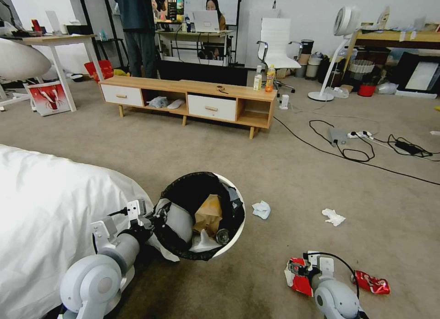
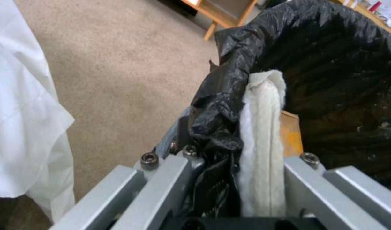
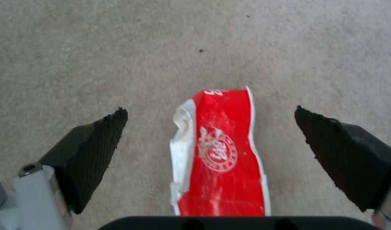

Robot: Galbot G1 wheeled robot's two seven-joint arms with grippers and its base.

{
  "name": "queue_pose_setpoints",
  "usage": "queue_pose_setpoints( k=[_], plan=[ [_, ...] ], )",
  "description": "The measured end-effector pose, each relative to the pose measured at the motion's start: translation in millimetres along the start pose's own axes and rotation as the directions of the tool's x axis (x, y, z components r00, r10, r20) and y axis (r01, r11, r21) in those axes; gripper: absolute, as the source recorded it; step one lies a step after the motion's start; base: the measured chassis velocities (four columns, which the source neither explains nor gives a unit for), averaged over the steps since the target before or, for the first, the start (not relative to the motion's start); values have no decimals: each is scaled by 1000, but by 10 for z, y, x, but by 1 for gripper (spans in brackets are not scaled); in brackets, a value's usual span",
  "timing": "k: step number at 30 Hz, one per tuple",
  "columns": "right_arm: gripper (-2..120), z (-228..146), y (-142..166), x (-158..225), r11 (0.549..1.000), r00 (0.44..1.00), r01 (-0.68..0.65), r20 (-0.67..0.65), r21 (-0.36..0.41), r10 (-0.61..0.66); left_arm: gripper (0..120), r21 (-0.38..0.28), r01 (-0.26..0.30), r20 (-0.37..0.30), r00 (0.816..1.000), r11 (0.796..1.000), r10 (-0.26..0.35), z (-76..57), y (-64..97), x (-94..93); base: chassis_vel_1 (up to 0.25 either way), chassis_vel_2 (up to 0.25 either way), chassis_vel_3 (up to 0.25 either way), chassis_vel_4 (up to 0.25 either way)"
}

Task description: Pick up the trash bin and place the garbage on the floor into it.

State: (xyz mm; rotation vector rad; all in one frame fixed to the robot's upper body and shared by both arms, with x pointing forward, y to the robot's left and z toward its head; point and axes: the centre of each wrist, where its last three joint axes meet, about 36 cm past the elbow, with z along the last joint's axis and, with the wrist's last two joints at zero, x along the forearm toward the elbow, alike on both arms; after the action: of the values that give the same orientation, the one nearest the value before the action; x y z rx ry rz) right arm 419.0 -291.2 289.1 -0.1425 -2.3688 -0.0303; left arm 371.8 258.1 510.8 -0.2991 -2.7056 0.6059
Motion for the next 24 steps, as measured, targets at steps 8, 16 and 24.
queue_pose_setpoints(
  k=[8, 16, 24],
  plan=[
    [100, 3, 16, -115, 1000, 1000, 11, -15, -2, -11, 6, 0, -7, -6, 1000, 1000, 7, 13, -20, -28, 0, 0, 0, 0],
    [100, 89, 10, -242, 1000, 999, 11, -35, -8, -12, 6, -2, -6, -10, 1000, 1000, 6, 17, -12, -48, 0, 0, 0, 0],
    [100, 227, 23, -459, 1000, 998, 18, -62, -20, -19, 6, -1, -7, -19, 1000, 1000, 7, 40, -8, -83, 0, 0, 0, 0]
  ],
)
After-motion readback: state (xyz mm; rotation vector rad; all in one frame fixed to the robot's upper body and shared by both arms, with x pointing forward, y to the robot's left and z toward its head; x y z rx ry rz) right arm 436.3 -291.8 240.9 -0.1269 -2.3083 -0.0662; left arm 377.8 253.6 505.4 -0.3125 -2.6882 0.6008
